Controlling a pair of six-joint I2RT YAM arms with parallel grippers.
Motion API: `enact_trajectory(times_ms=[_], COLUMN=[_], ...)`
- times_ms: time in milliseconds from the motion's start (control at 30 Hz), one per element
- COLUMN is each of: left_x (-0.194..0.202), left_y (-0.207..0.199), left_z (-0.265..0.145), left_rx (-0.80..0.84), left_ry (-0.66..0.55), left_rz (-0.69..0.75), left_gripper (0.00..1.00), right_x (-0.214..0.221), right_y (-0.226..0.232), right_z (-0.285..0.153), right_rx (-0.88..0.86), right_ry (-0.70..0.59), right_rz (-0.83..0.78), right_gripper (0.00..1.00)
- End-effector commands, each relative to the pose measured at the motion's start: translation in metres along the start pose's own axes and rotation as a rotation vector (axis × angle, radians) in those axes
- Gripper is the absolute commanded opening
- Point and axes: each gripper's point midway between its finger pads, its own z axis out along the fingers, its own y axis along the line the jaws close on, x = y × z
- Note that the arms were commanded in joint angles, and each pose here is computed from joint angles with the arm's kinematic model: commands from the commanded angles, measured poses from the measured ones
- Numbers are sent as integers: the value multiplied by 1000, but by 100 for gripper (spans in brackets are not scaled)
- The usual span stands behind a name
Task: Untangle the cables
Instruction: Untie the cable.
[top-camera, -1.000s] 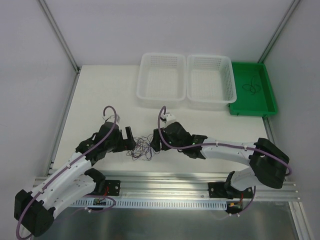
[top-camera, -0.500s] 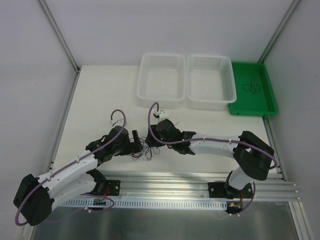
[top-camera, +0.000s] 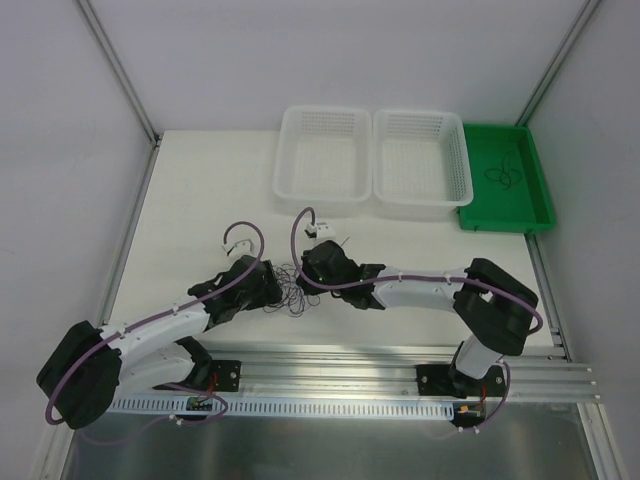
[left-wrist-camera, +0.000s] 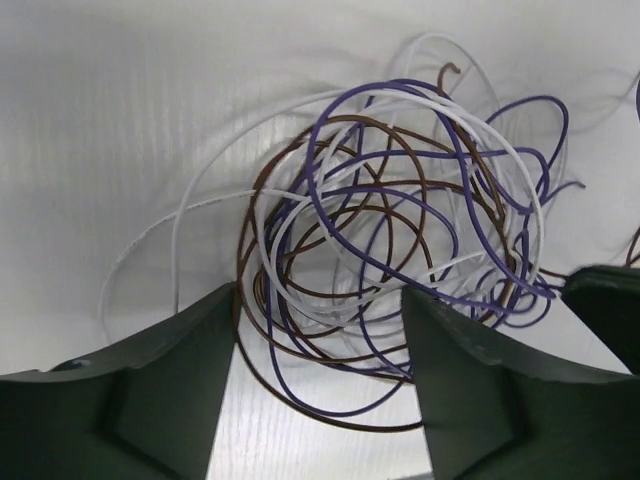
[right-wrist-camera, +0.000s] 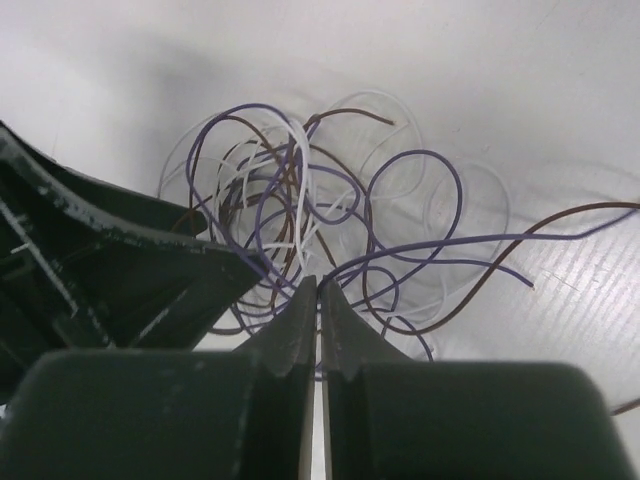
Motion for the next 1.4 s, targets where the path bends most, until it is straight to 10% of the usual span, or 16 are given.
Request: enact_trajectory(times_ms=[0,200,367,1200,1367], left_x=[15,16,13,-15,-40], left_y=[30,36,37,51,39], left_z=[10,11,8,-18,-33], left_rx=[-108,-124,-117,-171,-150], left_ry=[2,-11,-35,-154,-215], left_rz=[-11,-18,-22,-18,-1], left_gripper=[63,16,0,0,0], right_x=[-35,-64,-87,-155,-150], right_y=[21,14,-9,-141,-136], right_z=[-27,-84,-137,-413,-410], right_rx=[-72,-62,4,418,379], right_ry=[-105,-187,-265,-754,-721], right_rz=[-16,-72,-113,-54,-66], right_gripper=[1,1,1,1,1])
